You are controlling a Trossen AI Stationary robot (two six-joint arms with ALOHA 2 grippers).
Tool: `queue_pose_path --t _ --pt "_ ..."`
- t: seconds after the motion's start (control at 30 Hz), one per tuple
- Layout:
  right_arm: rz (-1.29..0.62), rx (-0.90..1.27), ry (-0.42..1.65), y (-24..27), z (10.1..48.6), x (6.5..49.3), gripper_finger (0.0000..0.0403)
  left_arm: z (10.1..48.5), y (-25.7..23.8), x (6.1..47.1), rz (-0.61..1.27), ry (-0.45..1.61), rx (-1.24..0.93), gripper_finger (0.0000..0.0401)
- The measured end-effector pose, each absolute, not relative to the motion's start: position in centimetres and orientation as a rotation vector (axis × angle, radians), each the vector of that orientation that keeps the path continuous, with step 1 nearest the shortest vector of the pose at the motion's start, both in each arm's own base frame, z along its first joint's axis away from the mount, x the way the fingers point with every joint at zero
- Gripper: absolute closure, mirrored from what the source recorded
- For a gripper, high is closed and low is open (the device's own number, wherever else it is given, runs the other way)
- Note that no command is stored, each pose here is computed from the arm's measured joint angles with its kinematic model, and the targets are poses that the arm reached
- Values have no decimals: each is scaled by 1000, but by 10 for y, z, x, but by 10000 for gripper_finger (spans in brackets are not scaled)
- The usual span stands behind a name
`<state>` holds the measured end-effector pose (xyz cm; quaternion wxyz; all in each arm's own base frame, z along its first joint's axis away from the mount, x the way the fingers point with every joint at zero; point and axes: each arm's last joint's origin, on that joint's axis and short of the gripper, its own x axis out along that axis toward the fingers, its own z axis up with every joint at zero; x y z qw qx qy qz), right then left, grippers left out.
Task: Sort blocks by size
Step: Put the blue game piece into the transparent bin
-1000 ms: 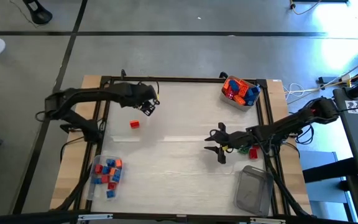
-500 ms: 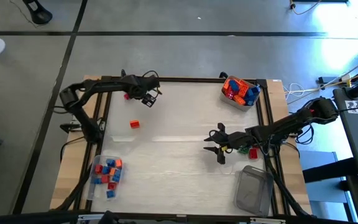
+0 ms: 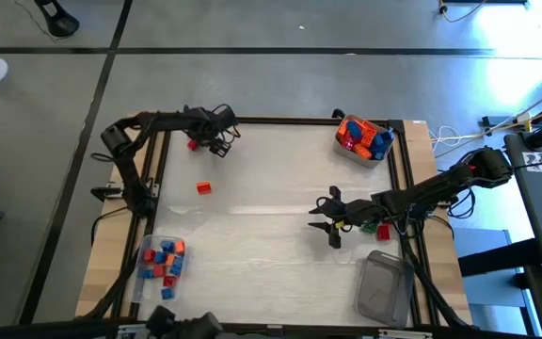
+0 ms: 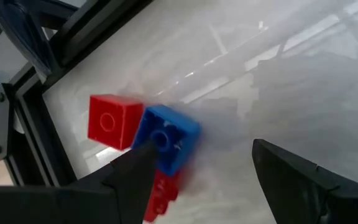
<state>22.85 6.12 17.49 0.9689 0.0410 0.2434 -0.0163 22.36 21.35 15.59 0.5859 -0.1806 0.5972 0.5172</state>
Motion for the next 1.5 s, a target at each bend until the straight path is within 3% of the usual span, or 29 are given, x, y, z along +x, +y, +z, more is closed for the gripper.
queue_pose_path --t 0.7,1.5 --pt "-33 80 492 61 175 229 226 147 223 219 1044 1413 -543 150" --pt "-35 79 491 61 175 229 226 154 65 301 563 1444 -232 150"
